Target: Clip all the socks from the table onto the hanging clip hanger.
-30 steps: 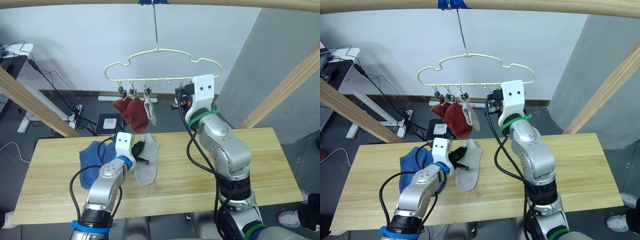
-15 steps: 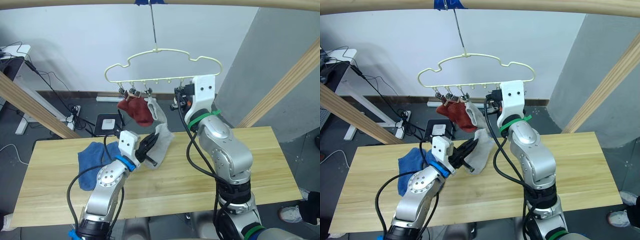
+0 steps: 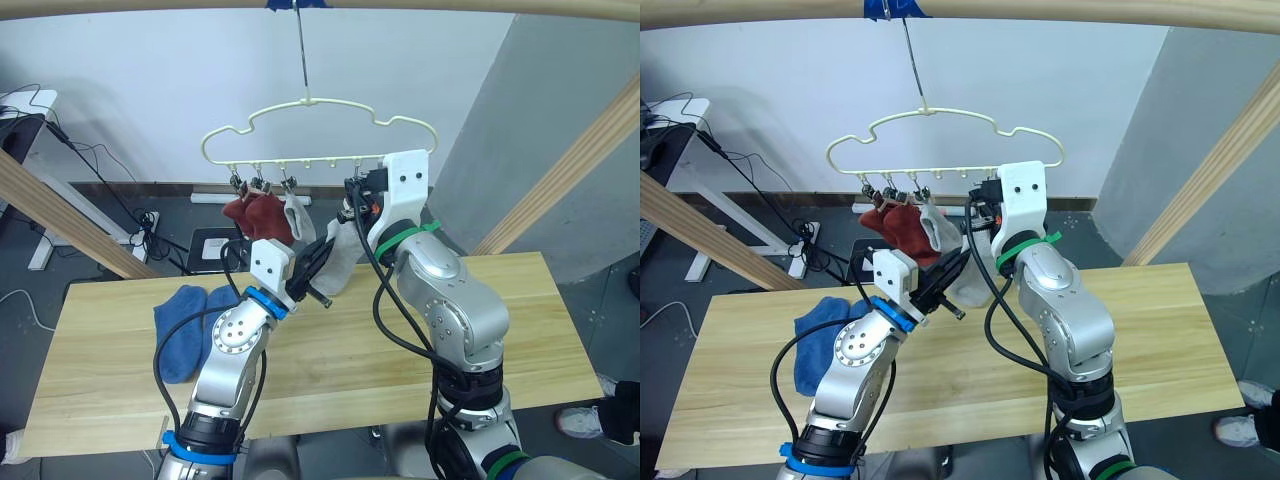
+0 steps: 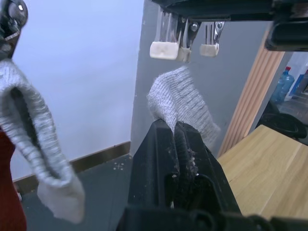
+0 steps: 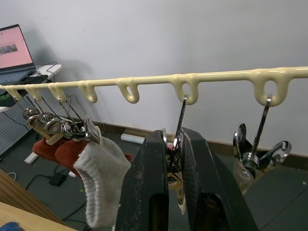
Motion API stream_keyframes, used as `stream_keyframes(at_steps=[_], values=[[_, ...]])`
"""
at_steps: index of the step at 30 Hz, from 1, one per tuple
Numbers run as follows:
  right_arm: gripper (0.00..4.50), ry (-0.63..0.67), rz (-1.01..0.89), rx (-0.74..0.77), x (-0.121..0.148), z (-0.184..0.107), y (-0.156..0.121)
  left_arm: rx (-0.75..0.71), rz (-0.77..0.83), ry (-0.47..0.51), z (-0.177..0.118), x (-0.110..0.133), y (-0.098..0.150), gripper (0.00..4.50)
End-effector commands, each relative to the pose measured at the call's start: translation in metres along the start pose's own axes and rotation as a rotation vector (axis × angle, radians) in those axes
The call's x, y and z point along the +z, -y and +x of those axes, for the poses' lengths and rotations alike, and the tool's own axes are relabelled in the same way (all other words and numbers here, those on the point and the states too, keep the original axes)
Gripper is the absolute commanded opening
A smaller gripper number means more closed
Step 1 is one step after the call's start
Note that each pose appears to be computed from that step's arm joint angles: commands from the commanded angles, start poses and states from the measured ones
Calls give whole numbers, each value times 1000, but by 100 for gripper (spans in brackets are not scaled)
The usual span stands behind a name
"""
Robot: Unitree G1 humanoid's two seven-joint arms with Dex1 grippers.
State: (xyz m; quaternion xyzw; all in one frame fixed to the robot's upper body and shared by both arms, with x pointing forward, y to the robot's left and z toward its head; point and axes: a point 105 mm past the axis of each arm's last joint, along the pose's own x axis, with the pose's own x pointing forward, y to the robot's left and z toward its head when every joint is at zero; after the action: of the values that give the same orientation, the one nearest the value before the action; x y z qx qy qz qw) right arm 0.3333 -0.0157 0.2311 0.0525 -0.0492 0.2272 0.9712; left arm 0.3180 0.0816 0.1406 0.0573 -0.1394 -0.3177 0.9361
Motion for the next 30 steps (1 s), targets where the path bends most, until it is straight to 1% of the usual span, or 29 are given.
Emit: stream_keyframes(at_steps=[1,8,14,22,30], values=[[8,83,36,53,22,-5,-15,-19,-36,57,10,13,3,0],[8,74,33,54,19,-6,-14,-15,-103,78,15,19,-1,0],[8,79,12,39,19,-6,-11,-18,-126,84,12,20,-1,0],[8,72,-17,40,13,-6,-10,-29,-127,118,15,30,2,0],[8,78,-59,19,12,-7,-6,-24,-129,130,18,35,1,0]])
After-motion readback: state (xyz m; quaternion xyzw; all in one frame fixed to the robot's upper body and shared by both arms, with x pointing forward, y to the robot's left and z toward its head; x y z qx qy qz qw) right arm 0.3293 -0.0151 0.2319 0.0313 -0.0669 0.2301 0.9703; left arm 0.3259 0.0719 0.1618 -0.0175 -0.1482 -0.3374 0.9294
